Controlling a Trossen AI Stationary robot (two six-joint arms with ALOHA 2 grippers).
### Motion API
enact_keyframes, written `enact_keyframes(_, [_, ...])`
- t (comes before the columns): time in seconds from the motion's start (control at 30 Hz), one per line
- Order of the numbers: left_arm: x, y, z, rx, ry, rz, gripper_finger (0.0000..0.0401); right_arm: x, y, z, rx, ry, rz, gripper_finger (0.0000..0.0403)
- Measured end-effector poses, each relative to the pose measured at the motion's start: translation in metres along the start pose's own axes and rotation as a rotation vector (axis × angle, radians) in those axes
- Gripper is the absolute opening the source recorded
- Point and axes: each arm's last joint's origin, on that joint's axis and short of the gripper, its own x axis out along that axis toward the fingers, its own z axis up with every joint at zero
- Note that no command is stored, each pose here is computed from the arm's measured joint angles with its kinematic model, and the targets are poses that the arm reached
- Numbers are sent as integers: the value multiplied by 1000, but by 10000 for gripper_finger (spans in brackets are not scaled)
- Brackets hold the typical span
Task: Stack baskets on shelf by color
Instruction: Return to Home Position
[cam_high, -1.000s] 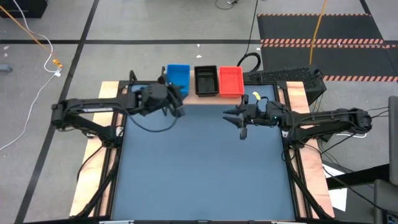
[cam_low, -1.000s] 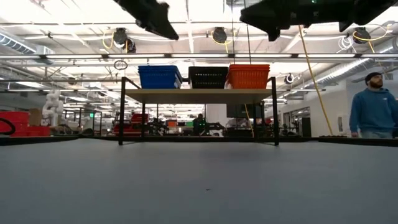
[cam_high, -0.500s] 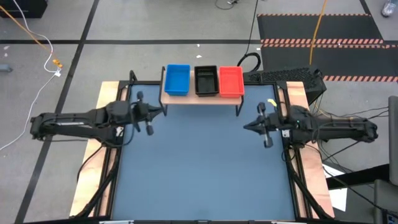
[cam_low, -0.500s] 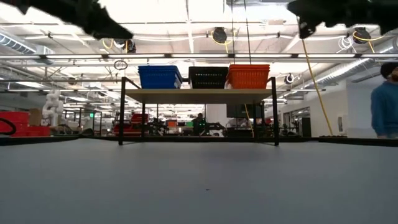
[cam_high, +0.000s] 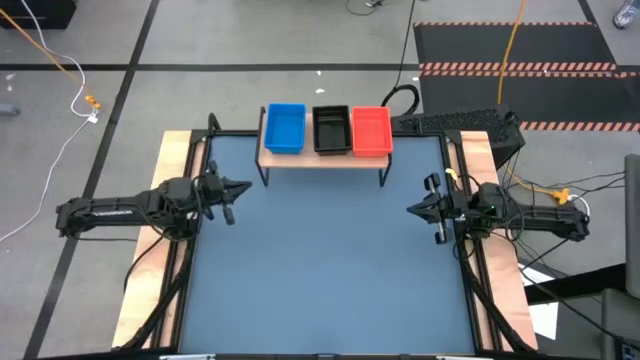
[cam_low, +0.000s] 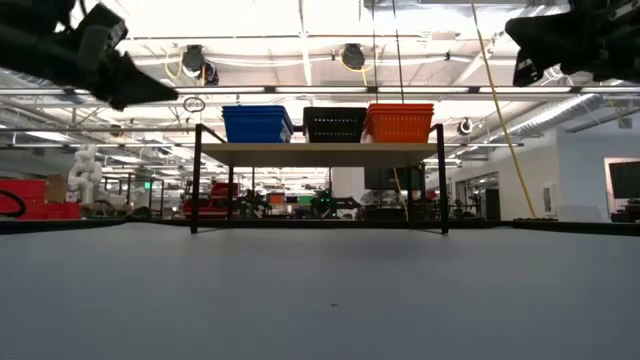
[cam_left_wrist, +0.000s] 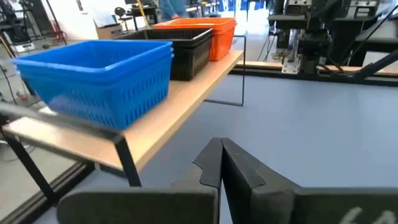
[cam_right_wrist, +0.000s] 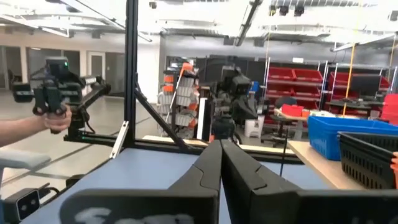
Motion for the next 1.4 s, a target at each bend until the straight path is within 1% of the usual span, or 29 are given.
enact_keyframes(0.17, [-5,1,-22,-25,-19,0,11,-5,1,-8,-10,-19,-7,1])
enact_keyframes(0.2, [-5,1,-27,-30,-21,-1,7,-5,0,-8,-12,-20,-25,1])
enact_keyframes(0.27, [-4,-1,-40,-39,-24,-21,4,-5,-2,-6,-1,-49,-102,1])
enact_keyframes(0.3, [-3,-2,-48,-50,-28,-37,4,-5,-3,-10,13,-17,-145,1])
enact_keyframes(0.33, [-2,-2,-50,-71,-62,-62,6,-5,-4,-13,26,11,-176,1])
enact_keyframes(0.4, [-1,-4,-48,-76,-73,-132,10,-5,-5,-19,36,78,-213,1])
enact_keyframes(0.43, [-1,-5,-48,-76,-73,-149,10,-5,-5,-19,35,77,-214,1])
enact_keyframes(0.57, [-1,-6,-48,-100,-75,-175,3,-4,-5,-18,38,65,-211,0])
enact_keyframes(0.67, [-2,-6,-47,-138,-79,-200,12,-4,-5,-19,39,76,-212,0])
enact_keyframes(0.77, [-2,-6,-47,-166,-74,-200,26,-4,-5,-18,37,70,-212,0])
enact_keyframes(0.9, [-2,-6,-47,-167,-74,-200,36,-4,-5,-18,36,71,-212,0])
enact_keyframes(1.4, [-2,-6,-47,-169,-75,-199,37,-4,-5,-19,35,72,-212,0])
